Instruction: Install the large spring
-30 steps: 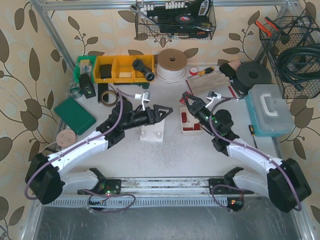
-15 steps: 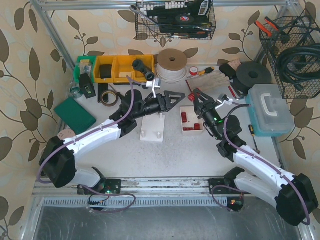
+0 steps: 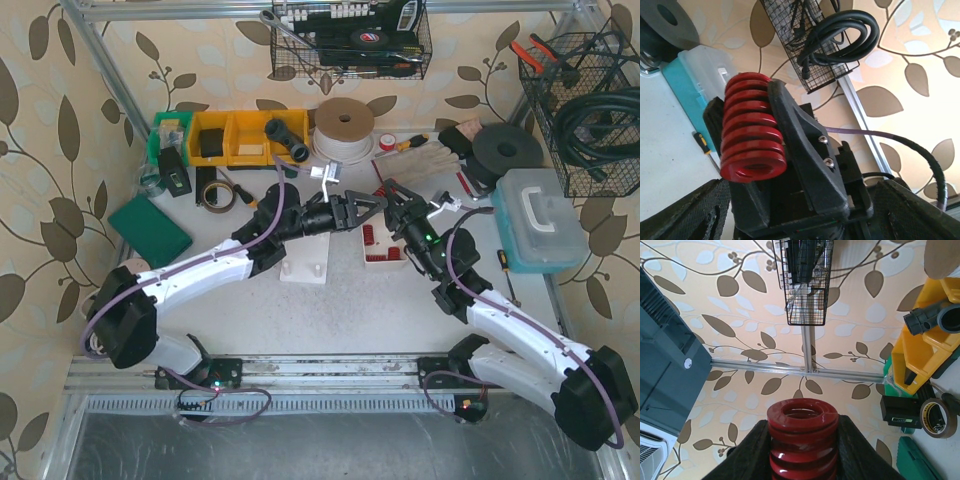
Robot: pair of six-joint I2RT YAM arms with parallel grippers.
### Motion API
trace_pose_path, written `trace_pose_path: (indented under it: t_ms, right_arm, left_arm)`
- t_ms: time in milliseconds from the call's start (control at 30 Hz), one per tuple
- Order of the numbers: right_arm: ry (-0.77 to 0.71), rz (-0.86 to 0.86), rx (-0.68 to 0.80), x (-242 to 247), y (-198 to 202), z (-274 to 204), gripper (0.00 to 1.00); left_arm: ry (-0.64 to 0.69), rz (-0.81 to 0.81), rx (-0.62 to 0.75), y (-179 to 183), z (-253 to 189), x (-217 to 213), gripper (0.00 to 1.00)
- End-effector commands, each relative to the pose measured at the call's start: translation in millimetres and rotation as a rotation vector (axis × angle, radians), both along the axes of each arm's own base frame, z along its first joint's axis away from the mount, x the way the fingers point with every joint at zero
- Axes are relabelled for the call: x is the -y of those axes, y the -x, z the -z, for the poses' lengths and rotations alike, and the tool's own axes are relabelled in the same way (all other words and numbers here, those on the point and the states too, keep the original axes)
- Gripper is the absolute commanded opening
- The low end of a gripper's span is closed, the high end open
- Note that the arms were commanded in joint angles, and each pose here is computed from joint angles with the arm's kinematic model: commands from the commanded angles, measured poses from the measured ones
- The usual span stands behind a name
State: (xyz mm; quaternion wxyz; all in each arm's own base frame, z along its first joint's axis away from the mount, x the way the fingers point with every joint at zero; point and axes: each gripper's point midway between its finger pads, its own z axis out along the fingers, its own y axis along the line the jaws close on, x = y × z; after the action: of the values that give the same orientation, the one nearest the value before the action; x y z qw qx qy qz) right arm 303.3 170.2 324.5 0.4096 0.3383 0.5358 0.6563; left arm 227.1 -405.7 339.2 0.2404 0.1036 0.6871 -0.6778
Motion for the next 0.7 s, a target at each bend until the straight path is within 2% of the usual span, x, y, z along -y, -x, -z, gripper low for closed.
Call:
trace_pose_path:
  t_ms: [0,267,533,667]
  right_arm:
    - [-0.074,-0.001,0.055,1.2,4.3,-29.5,0.00]
    - [-0.082,0.011,0.046,5.5,6.2,-27.5,0.00]
    - [-0.080,0.014,0.036,5.5,5.3,-24.8,0.00]
    - [-0.074,0.009,0.024,3.8,4.2,-20.3,0.00]
  left_arm:
    - [0.011,0.004,0.054,-5.5,-8.1,8.1,0.81]
    - [-0.008,-0.031,0.054,-17.2,3.0,9.7,0.78]
    - [0.028,-0.037,0.066,-24.2,-11.7,5.3,0.64]
    - [0.051,-0.044,0.071,-25.1,-17.9,1.7,0.62]
